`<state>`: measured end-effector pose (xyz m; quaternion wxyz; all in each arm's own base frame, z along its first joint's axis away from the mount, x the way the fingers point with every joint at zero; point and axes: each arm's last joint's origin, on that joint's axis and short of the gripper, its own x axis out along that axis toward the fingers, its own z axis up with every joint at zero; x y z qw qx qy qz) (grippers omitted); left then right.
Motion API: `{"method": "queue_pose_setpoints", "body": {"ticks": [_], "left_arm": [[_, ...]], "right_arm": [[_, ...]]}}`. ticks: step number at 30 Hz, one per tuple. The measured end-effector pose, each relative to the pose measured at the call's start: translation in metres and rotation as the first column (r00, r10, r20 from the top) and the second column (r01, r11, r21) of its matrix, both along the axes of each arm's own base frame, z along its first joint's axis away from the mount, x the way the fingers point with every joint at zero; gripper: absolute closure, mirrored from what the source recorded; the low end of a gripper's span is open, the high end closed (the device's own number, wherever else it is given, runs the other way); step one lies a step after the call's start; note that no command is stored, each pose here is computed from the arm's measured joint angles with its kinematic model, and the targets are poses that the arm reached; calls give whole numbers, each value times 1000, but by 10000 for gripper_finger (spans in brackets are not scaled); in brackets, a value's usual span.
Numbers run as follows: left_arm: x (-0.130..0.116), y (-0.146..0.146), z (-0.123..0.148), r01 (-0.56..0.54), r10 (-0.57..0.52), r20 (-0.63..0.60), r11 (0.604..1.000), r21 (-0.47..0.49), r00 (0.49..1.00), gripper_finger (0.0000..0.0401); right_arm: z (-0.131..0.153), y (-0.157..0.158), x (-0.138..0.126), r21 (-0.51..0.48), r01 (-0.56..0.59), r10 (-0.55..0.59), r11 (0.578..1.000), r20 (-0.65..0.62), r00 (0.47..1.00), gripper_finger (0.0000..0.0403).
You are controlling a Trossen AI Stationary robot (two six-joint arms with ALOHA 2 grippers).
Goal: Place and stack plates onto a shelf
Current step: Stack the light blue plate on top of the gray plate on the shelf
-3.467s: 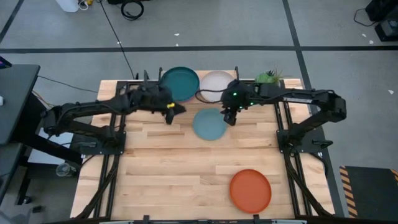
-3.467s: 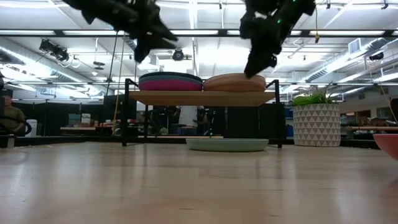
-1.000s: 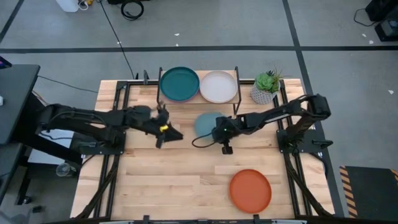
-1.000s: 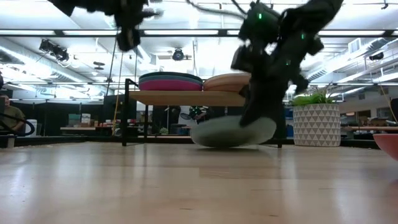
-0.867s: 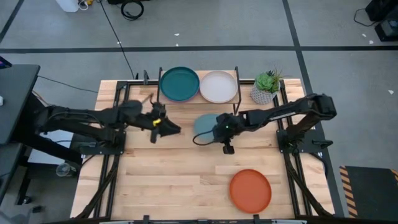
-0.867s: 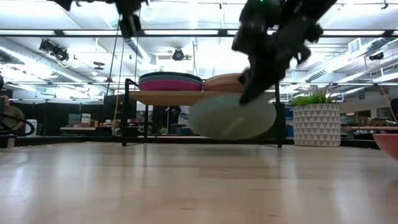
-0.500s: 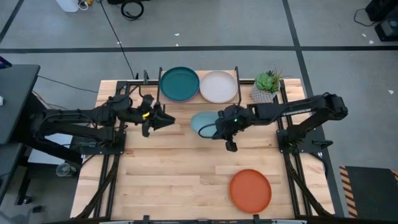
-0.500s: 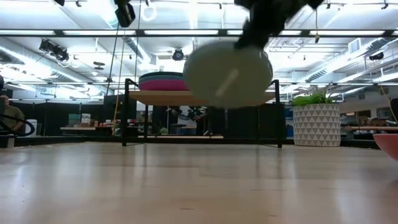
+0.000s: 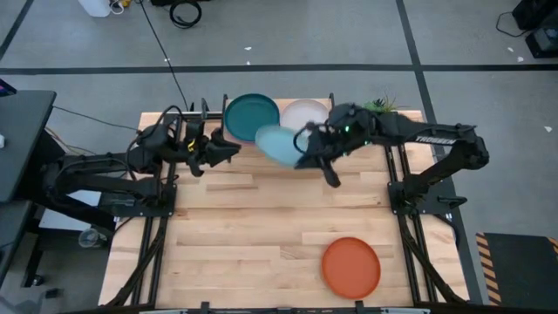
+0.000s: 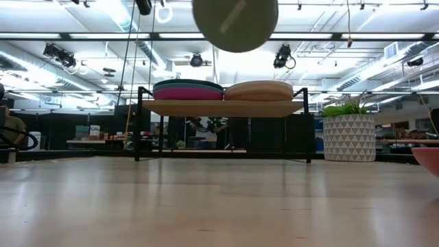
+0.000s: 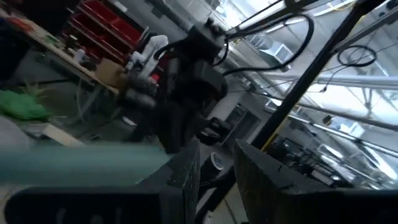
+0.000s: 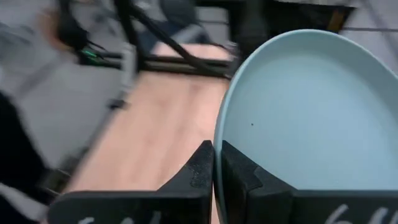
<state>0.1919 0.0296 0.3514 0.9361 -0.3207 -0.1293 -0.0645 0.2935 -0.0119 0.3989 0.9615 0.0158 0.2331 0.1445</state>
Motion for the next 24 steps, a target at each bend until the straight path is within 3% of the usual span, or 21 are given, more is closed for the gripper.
{"method": "queue_pose_setpoints", "body": {"ticks": [6,12,16,19,24], "left_arm": [[-1,9,-2,-52,52,-18,998,20,998,299],[-1,13,-4,-84,84,-45,996,11,995,299],[1,15,-14,-154,150,-140,988,-14,979,299],[2,17,-19,-210,201,-194,977,-26,960,299],[2,17,-20,-216,206,-198,976,-27,958,299]], "right_arm": [[8,-31,-15,-193,136,-155,972,-85,984,379],[-3,-66,-26,-394,291,-381,872,-171,909,380],[-17,-85,-24,-423,313,-426,851,-205,881,377],[-34,-95,-18,-415,301,-432,859,-269,861,376],[-58,-103,-4,-405,265,-421,875,-368,829,375]]}}
